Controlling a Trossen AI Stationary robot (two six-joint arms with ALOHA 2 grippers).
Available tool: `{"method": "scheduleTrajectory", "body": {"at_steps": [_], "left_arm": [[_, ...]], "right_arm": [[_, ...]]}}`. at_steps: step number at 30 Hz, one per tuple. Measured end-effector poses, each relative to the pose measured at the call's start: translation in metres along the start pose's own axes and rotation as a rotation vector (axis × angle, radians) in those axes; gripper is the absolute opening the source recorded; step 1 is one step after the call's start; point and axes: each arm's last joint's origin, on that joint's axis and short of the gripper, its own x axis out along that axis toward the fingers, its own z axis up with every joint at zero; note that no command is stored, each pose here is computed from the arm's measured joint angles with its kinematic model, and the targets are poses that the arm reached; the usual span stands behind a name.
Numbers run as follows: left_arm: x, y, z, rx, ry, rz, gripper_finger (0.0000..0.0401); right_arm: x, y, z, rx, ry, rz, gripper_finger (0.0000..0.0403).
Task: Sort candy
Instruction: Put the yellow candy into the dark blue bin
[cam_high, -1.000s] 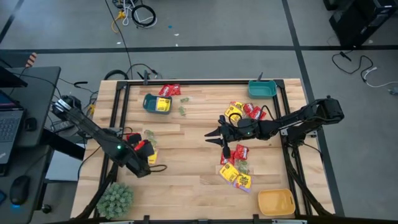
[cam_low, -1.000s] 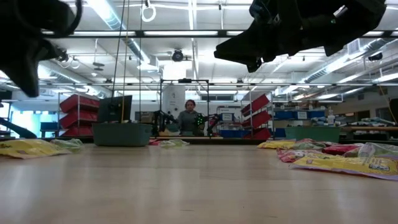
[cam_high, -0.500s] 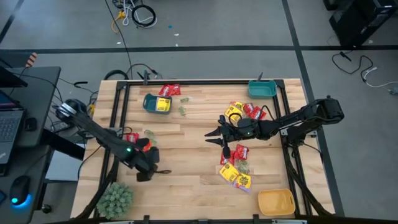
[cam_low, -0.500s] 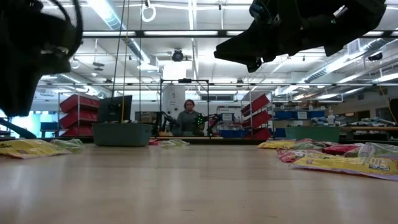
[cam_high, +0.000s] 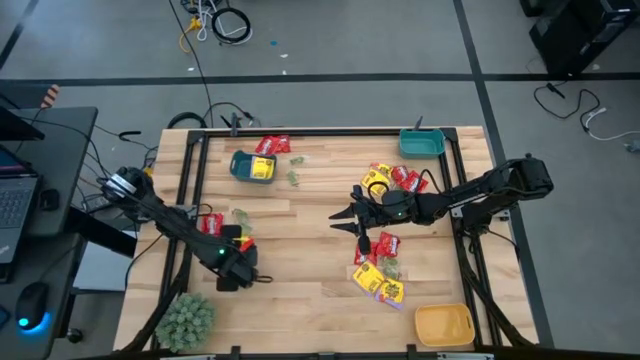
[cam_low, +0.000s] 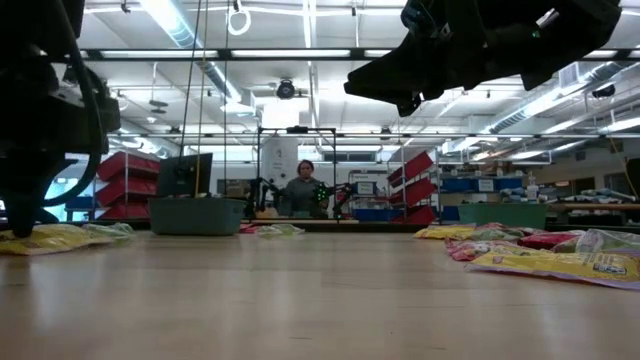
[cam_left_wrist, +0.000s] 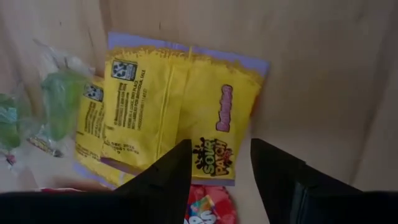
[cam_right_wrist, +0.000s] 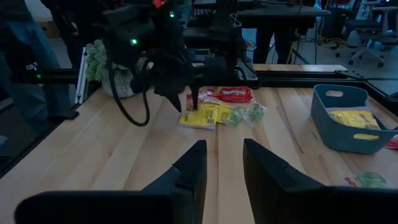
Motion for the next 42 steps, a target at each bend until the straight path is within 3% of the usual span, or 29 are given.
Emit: {"method": "scheduleTrajectory", "body": {"at_steps": [5,11,15,20,26,28,35,42], "left_arm": [[0.007,0.001,-0.003,0.0,-0.012,-0.007,0.0141],[0.009,0.0,-0.003,0.003,-0.017,-0.025,0.002],[0.003,0.001,-0.001,-0.004,-0.037,-0.001,0.0011],[-0.032,0.016,0.007,-0.074,-0.067,0.064,0.0003],[-0.077,0.063,0.02,-0.217,-0.161,0.093,0.0001],[-0.083,0.084,0.024,-0.314,-0.189,0.088,0.0001],[-0.074,0.162,0.022,-0.662,-0.11,0.081,0.0],[-0.053,0.234,0.009,-0.965,-0.172,-0.125,0.0]], "right_arm": [[0.0,0.0,-0.001,0.0,0.008,0.0,0.009],[0.0,0.0,-0.001,0.0,0.011,0.0,0.0089],[0.0,0.0,-0.001,0.0,0.011,0.0,0.0087],[0.0,0.0,-0.001,-0.001,0.013,0.0,0.0088],[0.0,0.0,-0.001,-0.004,0.014,0.0,0.0087],[0.0,0.0,-0.002,-0.005,0.016,0.0,0.0088],[0.0,0.0,-0.002,-0.004,0.022,0.0,0.0088],[0.0,0.0,-0.002,-0.002,0.023,0.001,0.0087]]}}
